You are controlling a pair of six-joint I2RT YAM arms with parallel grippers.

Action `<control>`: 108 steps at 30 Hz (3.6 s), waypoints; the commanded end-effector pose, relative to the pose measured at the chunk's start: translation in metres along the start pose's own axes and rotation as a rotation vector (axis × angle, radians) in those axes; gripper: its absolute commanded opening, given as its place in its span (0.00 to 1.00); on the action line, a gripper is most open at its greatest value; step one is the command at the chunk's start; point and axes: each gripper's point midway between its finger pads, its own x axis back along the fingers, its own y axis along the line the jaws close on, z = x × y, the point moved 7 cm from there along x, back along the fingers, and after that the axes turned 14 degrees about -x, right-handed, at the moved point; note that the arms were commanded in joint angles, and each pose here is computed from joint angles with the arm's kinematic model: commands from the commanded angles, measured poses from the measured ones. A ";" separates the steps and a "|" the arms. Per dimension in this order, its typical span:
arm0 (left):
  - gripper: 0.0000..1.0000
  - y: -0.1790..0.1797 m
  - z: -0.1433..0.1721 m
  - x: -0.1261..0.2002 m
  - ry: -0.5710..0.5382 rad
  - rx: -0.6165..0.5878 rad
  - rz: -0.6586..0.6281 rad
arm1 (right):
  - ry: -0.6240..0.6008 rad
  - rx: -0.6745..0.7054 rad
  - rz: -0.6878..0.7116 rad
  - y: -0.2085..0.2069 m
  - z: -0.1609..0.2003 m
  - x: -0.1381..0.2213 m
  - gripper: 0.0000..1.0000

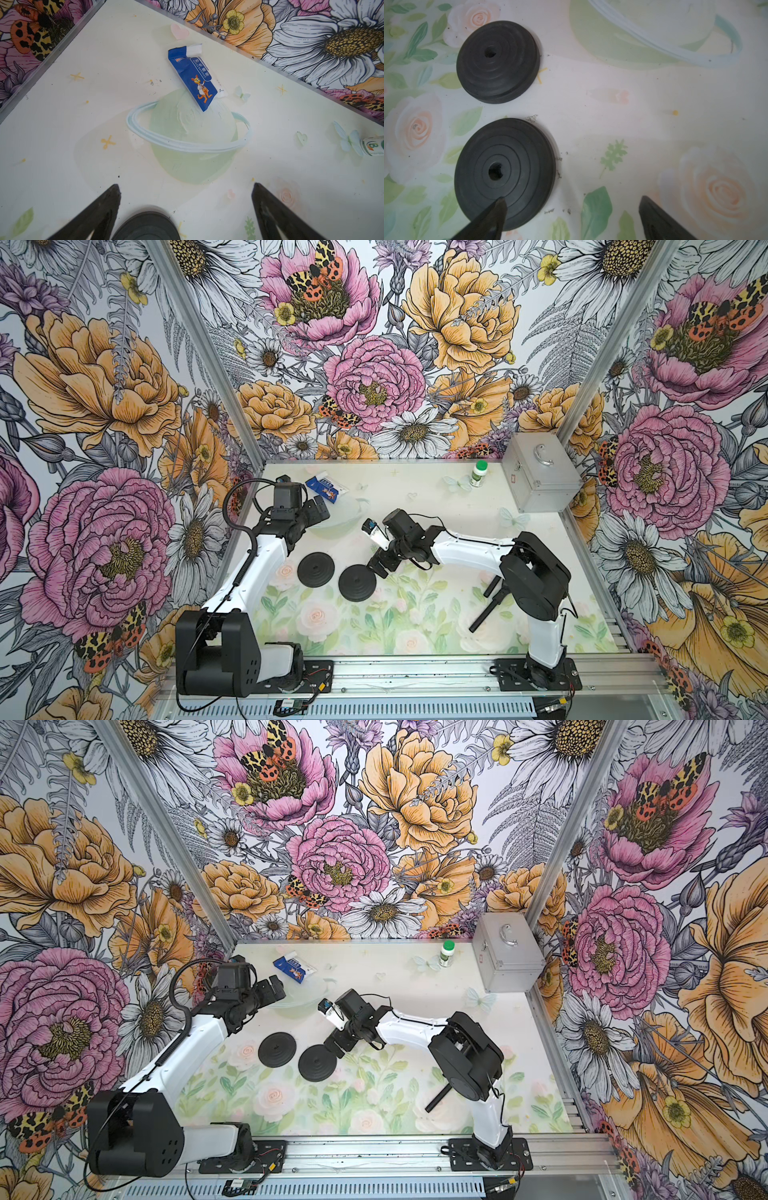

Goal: Assemble a microphone stand
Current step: Move the microphone stand base to the center of the board, then pick up the microphone stand pole from the center of the board.

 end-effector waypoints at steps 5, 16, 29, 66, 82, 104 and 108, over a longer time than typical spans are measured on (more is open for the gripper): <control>0.99 0.003 -0.003 -0.007 0.022 0.045 0.008 | 0.088 0.100 -0.027 0.019 -0.003 -0.020 1.00; 0.99 0.015 -0.003 -0.009 0.026 0.085 -0.014 | 0.151 0.154 0.027 0.020 -0.002 -0.045 1.00; 0.99 0.020 -0.007 -0.009 0.021 0.103 -0.023 | 0.203 0.146 0.277 -0.009 0.010 -0.056 1.00; 0.99 -0.025 -0.018 -0.007 0.012 0.033 0.122 | 0.070 -0.300 0.645 -0.124 0.052 0.043 1.00; 0.99 -0.110 -0.027 -0.003 -0.081 -0.109 0.193 | -0.054 -0.467 0.620 -0.138 0.045 0.077 1.00; 0.99 -0.208 0.000 0.018 -0.317 -0.426 0.415 | -0.269 -1.371 0.861 -0.191 0.142 0.205 0.85; 0.99 -0.207 0.004 0.012 -0.290 -0.408 0.435 | -0.159 -1.580 0.887 -0.200 0.178 0.204 0.80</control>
